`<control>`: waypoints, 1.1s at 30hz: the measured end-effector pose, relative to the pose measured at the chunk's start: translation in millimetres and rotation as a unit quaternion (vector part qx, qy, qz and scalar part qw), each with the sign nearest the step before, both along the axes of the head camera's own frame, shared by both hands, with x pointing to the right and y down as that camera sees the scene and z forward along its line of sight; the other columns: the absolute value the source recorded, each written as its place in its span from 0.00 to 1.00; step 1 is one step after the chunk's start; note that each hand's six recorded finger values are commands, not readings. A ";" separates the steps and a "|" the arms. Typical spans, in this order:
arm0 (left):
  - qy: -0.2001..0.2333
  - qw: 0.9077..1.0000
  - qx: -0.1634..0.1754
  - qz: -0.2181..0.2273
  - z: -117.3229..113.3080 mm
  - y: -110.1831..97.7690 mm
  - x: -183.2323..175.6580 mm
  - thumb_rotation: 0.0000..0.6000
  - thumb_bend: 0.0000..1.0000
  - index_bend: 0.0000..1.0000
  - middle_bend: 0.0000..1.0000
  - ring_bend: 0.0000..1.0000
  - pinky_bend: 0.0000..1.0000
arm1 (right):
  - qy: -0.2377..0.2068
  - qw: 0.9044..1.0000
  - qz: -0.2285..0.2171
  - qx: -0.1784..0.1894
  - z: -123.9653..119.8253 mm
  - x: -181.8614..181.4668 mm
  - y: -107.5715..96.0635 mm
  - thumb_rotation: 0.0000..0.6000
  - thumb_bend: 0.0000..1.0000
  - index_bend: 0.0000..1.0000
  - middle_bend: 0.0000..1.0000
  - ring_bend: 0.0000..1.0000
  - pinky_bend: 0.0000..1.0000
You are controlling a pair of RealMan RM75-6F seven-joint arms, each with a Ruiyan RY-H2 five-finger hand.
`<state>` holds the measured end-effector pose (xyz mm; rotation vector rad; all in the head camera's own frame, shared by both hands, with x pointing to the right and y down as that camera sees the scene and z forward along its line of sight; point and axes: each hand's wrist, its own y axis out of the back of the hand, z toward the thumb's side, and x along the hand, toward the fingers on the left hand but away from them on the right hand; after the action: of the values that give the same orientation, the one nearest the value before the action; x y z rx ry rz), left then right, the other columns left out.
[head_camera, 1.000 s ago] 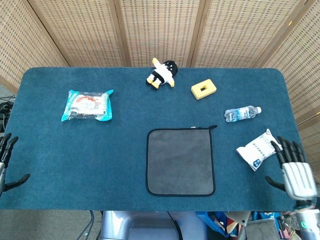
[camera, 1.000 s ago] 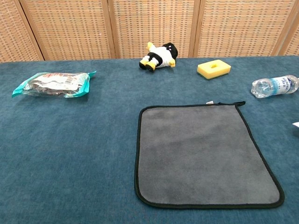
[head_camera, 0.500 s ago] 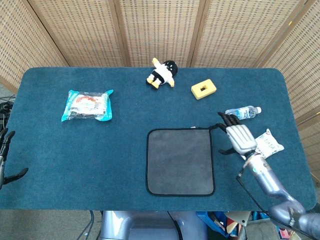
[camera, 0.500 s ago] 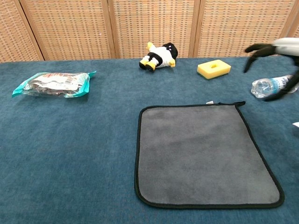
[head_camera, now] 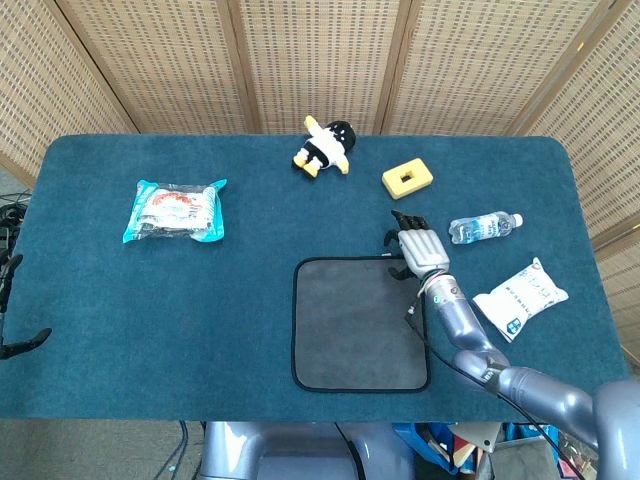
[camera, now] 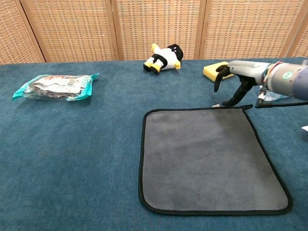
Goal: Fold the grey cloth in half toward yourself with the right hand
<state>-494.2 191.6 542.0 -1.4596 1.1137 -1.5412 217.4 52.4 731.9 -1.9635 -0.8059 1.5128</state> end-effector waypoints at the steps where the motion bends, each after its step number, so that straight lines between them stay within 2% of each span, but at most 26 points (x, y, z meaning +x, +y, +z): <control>1: 0.000 1.000 0.000 0.000 0.2 -0.3 -0.1 1.00 0.11 0.00 0.00 0.00 0.00 | 0.004 1.000 0.001 -0.002 3.2 -3.0 0.1 1.00 0.43 0.36 0.00 0.00 0.00; 12: -0.002 1.000 -0.004 -0.006 2.3 -2.7 -3.2 1.00 0.11 0.00 0.00 0.00 0.00 | 0.040 0.999 -0.010 -0.007 22.1 -38.2 4.1 1.00 0.43 0.36 0.00 0.00 0.00; 19: -0.002 1.000 -0.006 -0.010 2.9 -3.4 -5.4 1.00 0.11 0.00 0.00 0.00 0.00 | 0.056 0.998 -0.017 -0.004 26.9 -39.6 3.0 1.00 0.43 0.38 0.00 0.00 0.00; 33: -0.004 1.000 -0.006 -0.014 3.3 -4.4 -7.3 1.00 0.11 0.00 0.00 0.00 0.00 | 0.069 0.997 -0.021 -0.027 38.2 -38.4 9.0 1.00 0.45 0.42 0.00 0.00 0.00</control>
<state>-501.5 187.1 545.3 -1.4509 1.1274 -1.5740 179.0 61.3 770.0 -1.8769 -0.6672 1.6403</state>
